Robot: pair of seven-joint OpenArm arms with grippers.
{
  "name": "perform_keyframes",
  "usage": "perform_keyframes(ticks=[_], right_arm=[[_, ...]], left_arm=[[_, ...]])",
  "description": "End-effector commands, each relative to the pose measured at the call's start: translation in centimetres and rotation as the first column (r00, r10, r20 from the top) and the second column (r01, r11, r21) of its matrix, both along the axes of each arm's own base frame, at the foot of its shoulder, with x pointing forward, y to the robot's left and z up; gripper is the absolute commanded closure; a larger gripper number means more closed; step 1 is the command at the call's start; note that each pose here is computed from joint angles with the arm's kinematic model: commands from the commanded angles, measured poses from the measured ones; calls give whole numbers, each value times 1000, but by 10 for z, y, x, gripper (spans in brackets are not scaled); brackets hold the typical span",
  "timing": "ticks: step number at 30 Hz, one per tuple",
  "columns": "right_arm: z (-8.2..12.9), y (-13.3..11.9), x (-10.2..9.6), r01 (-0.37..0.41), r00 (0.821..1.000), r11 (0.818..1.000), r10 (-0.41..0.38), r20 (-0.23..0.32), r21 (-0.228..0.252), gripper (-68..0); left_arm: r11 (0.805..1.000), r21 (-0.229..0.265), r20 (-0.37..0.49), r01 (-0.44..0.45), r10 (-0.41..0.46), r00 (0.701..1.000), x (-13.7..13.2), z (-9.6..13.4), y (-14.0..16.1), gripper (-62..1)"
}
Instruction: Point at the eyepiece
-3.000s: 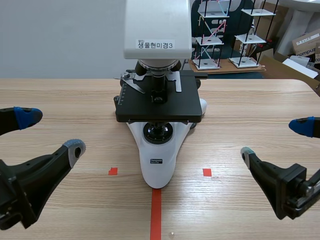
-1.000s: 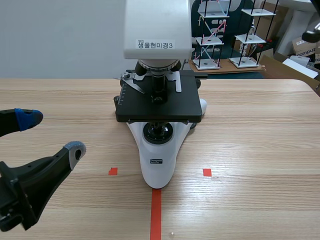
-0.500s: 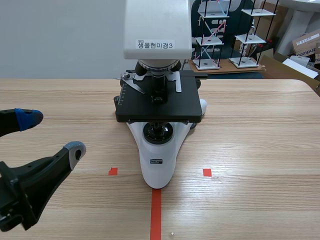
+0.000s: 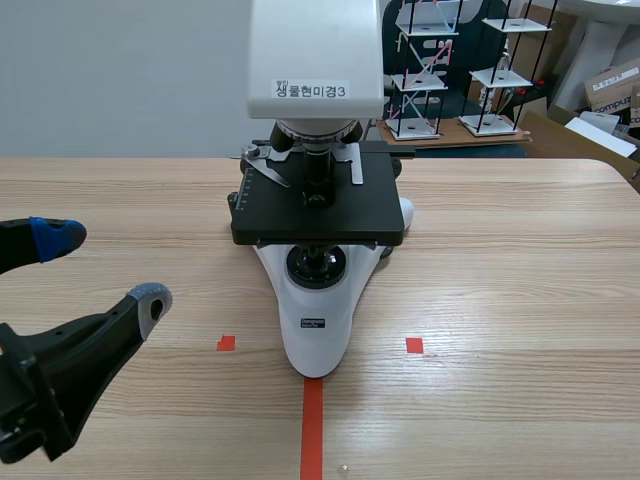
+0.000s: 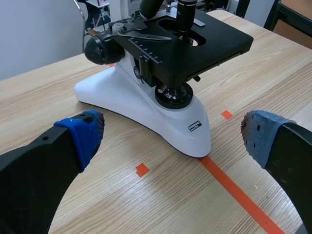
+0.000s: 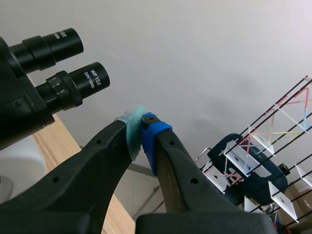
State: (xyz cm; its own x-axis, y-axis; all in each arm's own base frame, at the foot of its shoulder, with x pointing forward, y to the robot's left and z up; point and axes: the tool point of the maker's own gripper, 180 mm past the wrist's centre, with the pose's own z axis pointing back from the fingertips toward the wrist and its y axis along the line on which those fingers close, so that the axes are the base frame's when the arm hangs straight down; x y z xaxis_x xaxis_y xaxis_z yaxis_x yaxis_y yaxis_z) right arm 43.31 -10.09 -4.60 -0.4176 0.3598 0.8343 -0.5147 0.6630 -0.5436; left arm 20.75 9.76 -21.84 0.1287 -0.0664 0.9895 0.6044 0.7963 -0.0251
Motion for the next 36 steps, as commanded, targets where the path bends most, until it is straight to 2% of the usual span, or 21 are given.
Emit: perform_keyframes(ticks=[1,36], right_arm=[[21,-2,-2,-3,999,1000,2,52,22,-10],[19,1,-4,-23,999,1000,23,42,13,-10]], left_arm=[[1000,-20,27,4,-3,1000,0,10,-3,-594],[1000,-20,27,4,-3,1000,0,10,-3,-594]])
